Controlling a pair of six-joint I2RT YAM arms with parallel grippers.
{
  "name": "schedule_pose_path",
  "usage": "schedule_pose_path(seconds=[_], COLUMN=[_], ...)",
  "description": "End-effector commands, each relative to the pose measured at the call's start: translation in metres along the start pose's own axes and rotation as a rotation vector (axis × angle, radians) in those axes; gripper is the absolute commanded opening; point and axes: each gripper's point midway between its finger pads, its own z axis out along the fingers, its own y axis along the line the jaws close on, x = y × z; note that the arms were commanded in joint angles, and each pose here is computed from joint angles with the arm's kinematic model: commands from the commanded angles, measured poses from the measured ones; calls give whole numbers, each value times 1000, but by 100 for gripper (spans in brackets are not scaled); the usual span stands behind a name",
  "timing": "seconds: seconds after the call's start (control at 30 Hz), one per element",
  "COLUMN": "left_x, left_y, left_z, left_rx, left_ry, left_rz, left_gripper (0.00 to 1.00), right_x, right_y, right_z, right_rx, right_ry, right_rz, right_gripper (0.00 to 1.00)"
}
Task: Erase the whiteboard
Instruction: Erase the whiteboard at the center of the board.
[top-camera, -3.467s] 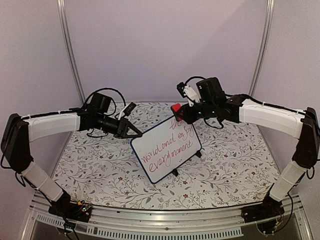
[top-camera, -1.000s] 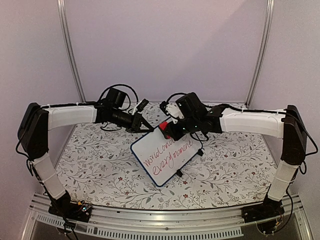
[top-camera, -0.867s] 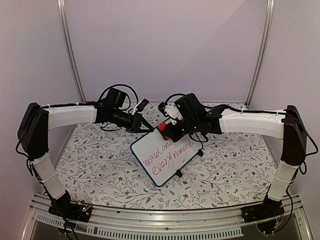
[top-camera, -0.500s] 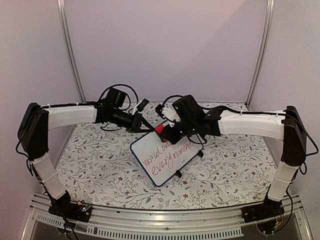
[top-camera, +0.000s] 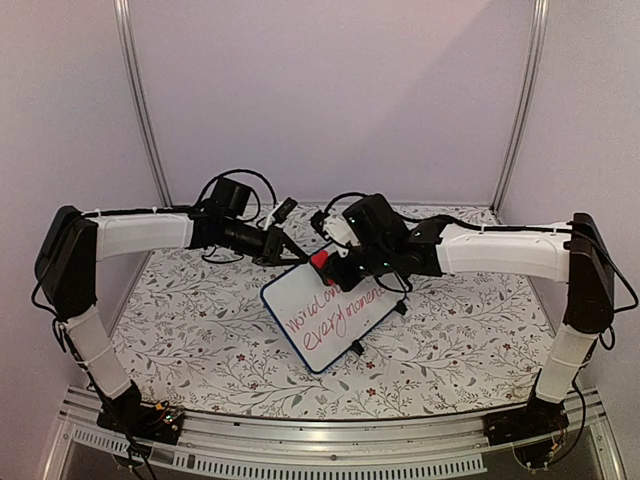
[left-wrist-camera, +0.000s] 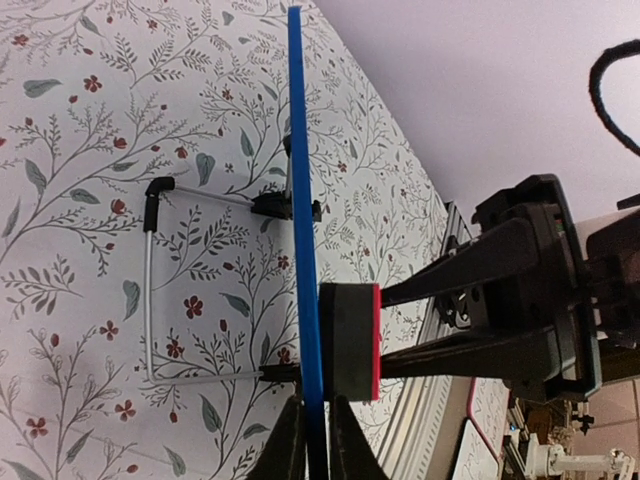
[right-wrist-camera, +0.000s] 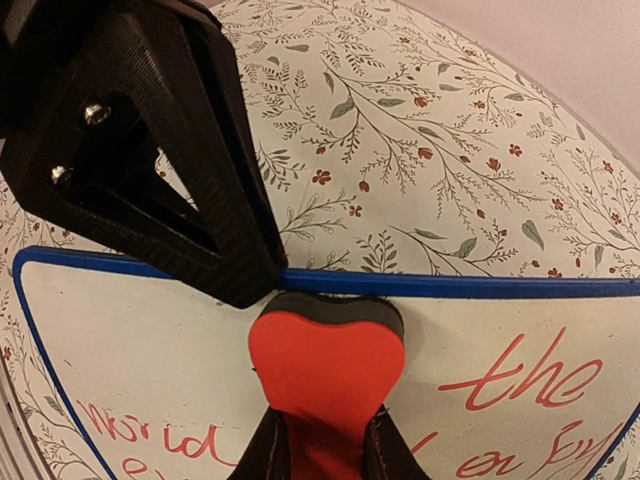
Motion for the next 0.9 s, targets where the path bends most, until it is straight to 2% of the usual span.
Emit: schedule_pose_path(seconds=[0.0, 0.37, 0.73, 0.87], left_x=[-12, -13, -15, -15], left_y=[-24, -29, -32, -33], left_z=[-12, -15, -19, -20], left_rx=[76, 108, 139, 142], left_ry=[-43, -50, -65, -66], left_rz=[57, 56, 45, 47], left_gripper=[9, 16, 27, 28], right_x=[-4, -2, -1, 0], right_y=[-15, -34, 1, 9], right_z=[-13, -13, -7, -6], right_rx=[91, 167, 16, -7], right_ry=[-30, -29, -31, -28], right_rz=[32, 86, 38, 34], right_gripper=[12, 12, 12, 12])
